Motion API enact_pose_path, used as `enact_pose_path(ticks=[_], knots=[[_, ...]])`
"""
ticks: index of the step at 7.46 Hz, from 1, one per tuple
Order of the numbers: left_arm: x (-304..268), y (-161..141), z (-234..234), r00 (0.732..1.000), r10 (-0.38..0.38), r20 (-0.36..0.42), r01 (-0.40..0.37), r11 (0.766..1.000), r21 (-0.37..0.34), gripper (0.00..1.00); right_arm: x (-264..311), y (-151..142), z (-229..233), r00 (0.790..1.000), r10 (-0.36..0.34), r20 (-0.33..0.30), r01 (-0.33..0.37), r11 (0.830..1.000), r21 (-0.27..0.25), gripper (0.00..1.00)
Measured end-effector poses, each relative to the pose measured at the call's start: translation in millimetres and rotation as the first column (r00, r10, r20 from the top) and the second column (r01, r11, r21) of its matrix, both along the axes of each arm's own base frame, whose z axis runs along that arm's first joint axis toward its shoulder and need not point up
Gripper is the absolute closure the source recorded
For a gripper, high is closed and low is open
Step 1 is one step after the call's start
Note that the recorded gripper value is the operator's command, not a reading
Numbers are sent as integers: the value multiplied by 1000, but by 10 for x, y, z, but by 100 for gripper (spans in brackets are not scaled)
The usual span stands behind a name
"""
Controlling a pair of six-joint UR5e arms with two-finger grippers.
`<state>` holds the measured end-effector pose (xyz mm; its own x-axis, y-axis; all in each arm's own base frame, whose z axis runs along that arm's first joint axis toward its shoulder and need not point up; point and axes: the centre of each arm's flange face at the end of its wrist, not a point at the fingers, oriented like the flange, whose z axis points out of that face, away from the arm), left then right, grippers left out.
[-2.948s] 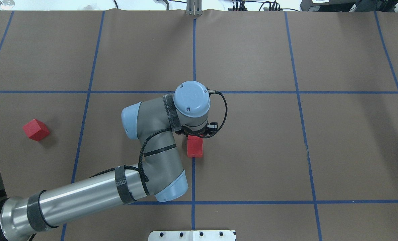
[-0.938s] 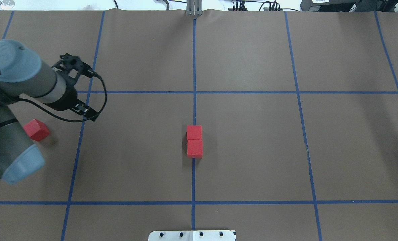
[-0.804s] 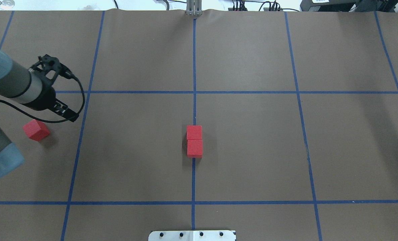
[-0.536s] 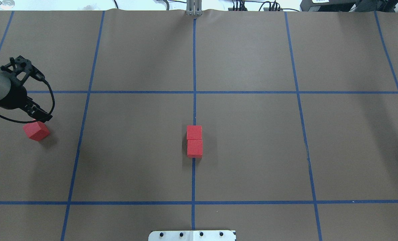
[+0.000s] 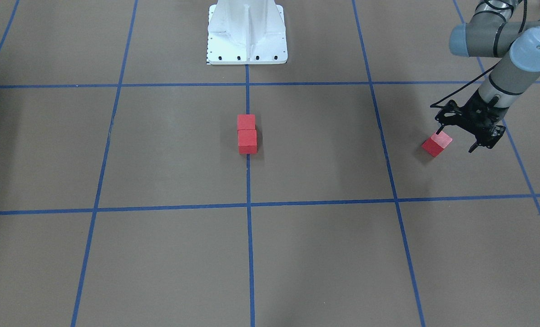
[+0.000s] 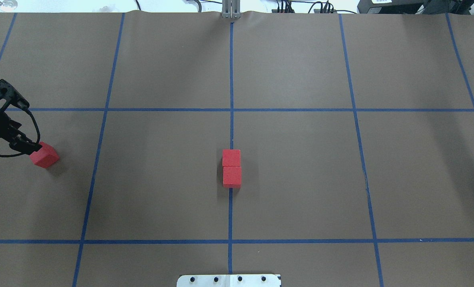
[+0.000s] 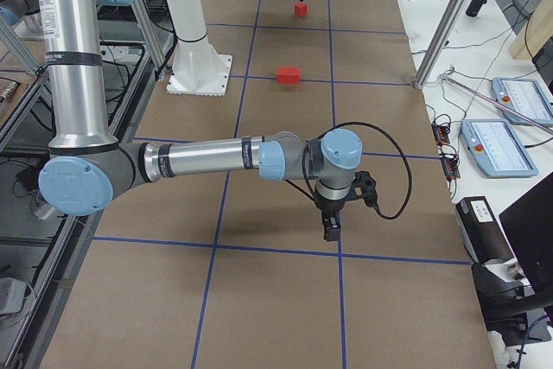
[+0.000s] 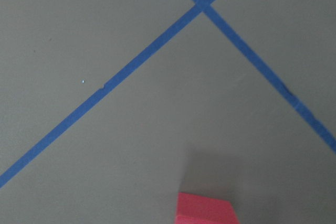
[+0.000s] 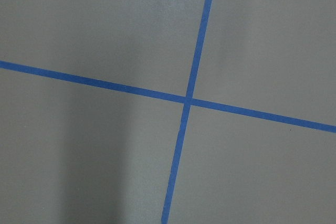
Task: Form red blocks into L shape at center
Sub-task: 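Lower the left gripper onto the last red cube and grasp it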
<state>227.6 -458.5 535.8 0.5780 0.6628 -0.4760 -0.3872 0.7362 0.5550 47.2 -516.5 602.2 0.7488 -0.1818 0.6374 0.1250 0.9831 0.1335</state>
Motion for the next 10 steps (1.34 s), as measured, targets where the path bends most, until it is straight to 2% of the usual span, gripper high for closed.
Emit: enact_pose_path(ticks=[6,10], knots=[[49,130,98,999,-19,-38,17,998,-52,0,0,-2,-7,1000,1,0,-1,1000,1,1],[231,227,123,999,-3,-46,0,998,-64,0,-1,-2,-13,1000,1,1,-1,1000,1,1]])
